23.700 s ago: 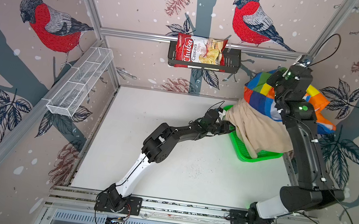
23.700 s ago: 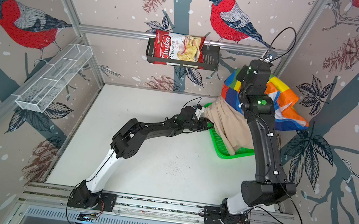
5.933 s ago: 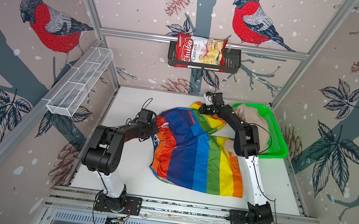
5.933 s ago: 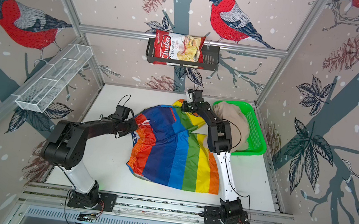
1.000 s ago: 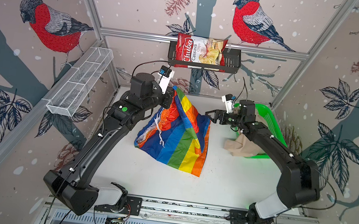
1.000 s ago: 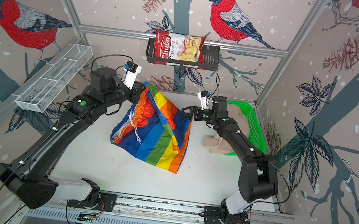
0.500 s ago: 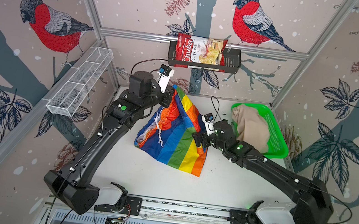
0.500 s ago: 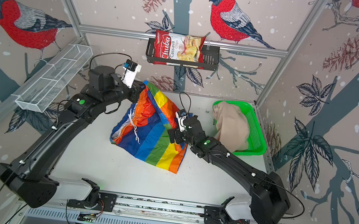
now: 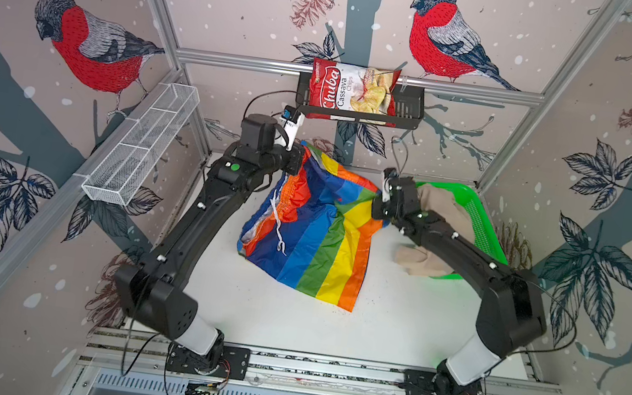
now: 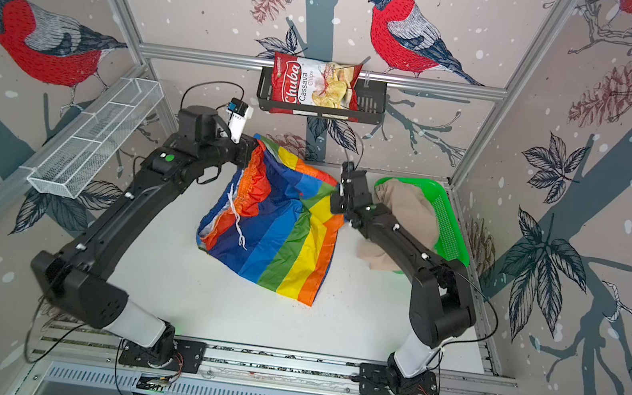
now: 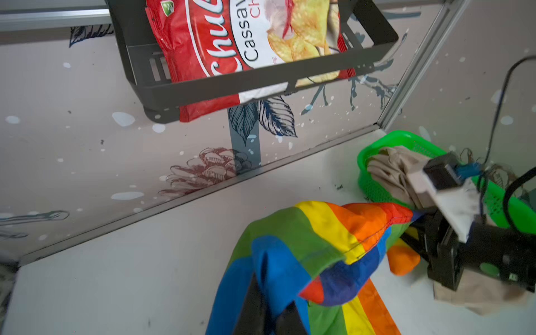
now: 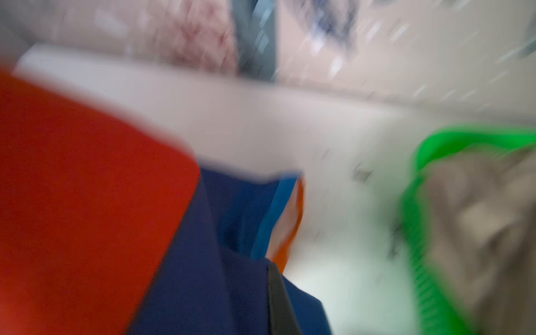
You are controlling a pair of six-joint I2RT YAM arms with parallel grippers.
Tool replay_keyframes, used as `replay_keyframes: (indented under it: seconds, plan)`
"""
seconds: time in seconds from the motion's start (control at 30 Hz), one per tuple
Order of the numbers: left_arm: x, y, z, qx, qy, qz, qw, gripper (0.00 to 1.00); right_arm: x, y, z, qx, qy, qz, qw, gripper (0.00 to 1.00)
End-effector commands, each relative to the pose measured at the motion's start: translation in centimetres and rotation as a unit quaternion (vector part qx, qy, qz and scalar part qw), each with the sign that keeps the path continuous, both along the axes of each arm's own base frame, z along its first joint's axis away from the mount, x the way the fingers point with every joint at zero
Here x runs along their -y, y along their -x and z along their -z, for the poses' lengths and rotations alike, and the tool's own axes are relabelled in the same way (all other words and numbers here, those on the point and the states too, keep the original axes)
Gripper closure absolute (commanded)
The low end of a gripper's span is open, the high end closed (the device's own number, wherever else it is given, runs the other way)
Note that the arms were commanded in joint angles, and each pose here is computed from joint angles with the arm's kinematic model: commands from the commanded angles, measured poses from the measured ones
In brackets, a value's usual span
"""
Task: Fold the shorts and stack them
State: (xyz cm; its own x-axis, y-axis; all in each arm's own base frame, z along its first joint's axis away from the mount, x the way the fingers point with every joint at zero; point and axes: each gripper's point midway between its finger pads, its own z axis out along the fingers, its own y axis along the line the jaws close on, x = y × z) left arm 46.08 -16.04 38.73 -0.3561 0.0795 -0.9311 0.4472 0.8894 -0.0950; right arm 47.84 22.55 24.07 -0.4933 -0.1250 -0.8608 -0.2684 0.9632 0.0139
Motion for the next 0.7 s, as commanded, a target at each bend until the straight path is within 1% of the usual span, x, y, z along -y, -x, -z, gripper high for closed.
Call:
replay_keyframes:
  seconds: [0.0,0.07,0.17,0.2,0.3,0.4,0.43,0.53,0.6,0.67]
  plan:
    - [-0.5,-2.6,-4.0,0.033,0.039,-0.01,0.999,1.0,2.5,-4.3,-8.5,0.086,-0.018,0.079,0.993,1.0]
    - [-0.3,-3.5,-6.9,0.053,0.044,-0.007,0.998,1.0,3.8,-5.6,-14.0,0.139,-0.029,0.115,0.983,1.0]
    - [0.1,-3.7,-12.3,0.105,0.057,0.006,0.993,1.0,5.8,-5.4,-21.9,0.232,-0.041,0.16,0.959,1.0]
    - [-0.1,-3.5,-14.1,0.126,0.063,0.005,0.99,1.0,6.4,-4.9,-24.6,0.261,-0.047,0.17,0.949,1.0]
    - [-0.1,-2.1,-18.1,0.176,0.091,0.025,0.98,1.0,8.4,-2.5,-30.2,0.318,-0.069,0.196,0.925,1.0]
    - [0.0,0.1,-20.0,0.201,0.109,0.043,0.973,1.0,10.2,1.1,-33.6,0.355,-0.105,0.208,0.905,1.0]
    - [0.0,0.8,-20.0,0.201,0.111,0.048,0.972,1.0,10.6,2.2,-33.7,0.359,-0.116,0.205,0.903,1.0]
    - [-0.1,3.4,-18.4,0.186,0.119,0.061,0.973,1.0,10.8,6.2,-31.3,0.355,-0.143,0.176,0.907,1.0]
    - [-0.3,5.7,-15.9,0.167,0.127,0.067,0.975,1.0,10.8,9.4,-28.0,0.335,-0.156,0.161,0.915,1.0]
    - [-0.6,8.2,-12.8,0.146,0.14,0.067,0.977,1.0,10.8,12.2,-23.5,0.296,-0.169,0.154,0.928,1.0]
